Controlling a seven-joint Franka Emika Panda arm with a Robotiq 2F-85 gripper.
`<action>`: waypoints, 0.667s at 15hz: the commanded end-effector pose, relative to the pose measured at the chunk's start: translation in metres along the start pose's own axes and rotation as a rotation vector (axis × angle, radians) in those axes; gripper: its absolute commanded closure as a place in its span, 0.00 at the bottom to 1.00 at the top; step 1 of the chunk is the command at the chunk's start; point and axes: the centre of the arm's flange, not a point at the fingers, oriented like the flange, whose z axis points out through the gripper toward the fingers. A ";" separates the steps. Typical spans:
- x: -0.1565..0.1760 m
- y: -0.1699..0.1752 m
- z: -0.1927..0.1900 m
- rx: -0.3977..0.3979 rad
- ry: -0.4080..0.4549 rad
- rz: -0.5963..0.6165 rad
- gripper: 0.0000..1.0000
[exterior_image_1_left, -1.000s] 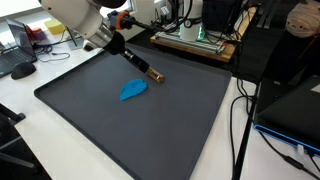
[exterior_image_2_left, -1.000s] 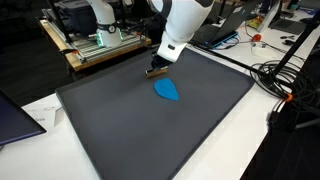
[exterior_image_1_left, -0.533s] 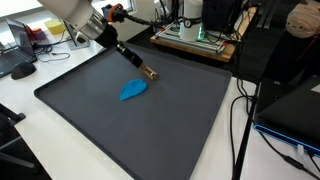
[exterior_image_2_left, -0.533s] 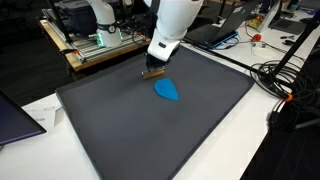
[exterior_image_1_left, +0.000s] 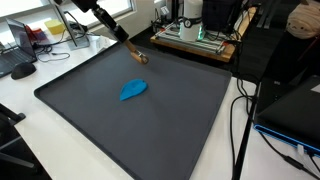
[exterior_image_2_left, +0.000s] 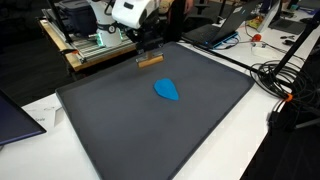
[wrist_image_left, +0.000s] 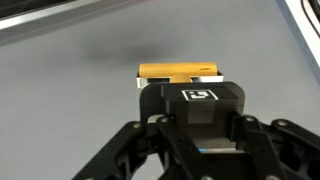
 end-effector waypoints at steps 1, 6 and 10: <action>-0.030 -0.022 -0.022 0.057 0.118 -0.024 0.77; -0.049 -0.069 -0.036 0.028 0.326 -0.032 0.77; -0.064 -0.106 -0.029 -0.003 0.426 -0.029 0.77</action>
